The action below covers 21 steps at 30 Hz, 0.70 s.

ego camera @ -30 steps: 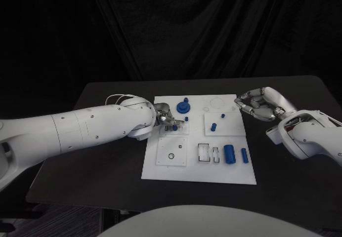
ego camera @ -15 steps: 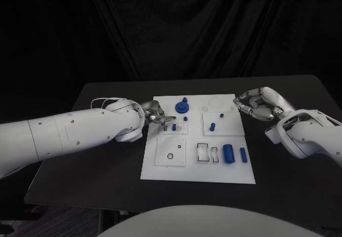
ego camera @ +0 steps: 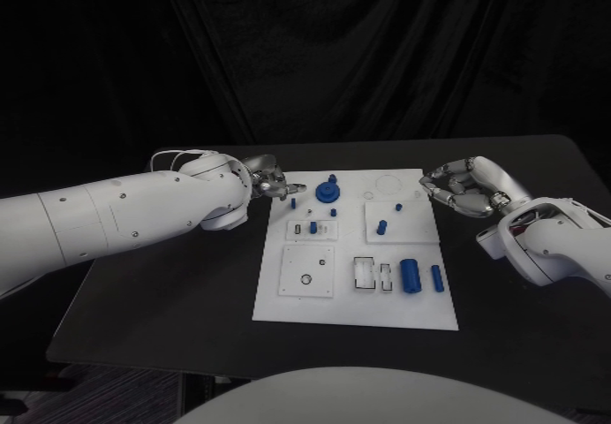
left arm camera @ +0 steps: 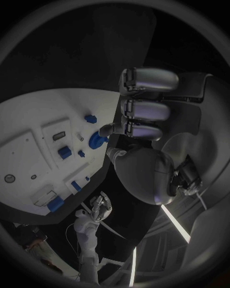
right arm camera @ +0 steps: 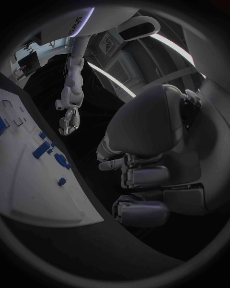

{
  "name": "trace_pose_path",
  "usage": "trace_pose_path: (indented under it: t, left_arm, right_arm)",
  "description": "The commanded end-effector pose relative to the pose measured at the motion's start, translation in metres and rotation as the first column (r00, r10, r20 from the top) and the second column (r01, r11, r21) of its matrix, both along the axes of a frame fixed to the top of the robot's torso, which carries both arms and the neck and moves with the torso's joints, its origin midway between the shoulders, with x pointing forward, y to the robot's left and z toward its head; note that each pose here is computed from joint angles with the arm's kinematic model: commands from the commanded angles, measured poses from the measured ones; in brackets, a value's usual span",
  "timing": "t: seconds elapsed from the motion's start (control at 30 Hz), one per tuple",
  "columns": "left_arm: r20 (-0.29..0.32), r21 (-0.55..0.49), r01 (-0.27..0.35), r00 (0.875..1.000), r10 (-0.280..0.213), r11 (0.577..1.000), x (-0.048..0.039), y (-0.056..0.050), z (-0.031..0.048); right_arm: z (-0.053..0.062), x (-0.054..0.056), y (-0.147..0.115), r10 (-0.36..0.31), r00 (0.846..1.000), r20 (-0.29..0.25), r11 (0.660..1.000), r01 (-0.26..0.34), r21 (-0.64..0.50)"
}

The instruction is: Assemble the parts on the task board

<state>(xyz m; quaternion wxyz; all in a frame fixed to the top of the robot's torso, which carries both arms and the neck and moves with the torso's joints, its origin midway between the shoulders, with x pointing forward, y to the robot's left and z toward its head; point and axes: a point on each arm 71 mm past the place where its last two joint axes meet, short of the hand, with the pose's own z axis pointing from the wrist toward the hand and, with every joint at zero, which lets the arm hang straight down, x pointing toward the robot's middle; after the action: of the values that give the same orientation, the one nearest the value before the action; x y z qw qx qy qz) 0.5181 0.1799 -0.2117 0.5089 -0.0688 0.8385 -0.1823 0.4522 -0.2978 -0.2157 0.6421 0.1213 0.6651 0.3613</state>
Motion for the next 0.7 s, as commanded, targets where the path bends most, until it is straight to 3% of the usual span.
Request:
trace_pose_path:
  t: [0.03,0.37,0.7]
  left_arm:
    - [-0.045,0.059,0.011,0.999,-0.009,0.998,0.0052,0.001,-0.0028]
    - [-0.077,0.116,-0.002,0.997,0.011,0.993,0.0256,-0.002,-0.0109]
    - [-0.091,0.134,0.006,0.996,0.006,0.991,0.0330,-0.007,-0.0150]
  right_arm:
    - [-0.001,0.000,0.000,-0.008,1.000,-0.006,1.000,0.008,-0.001]
    - [-0.002,0.001,0.003,-0.002,1.000,-0.011,1.000,0.002,0.000]
    - [-0.002,0.000,0.003,-0.004,1.000,-0.016,1.000,0.004,-0.001]
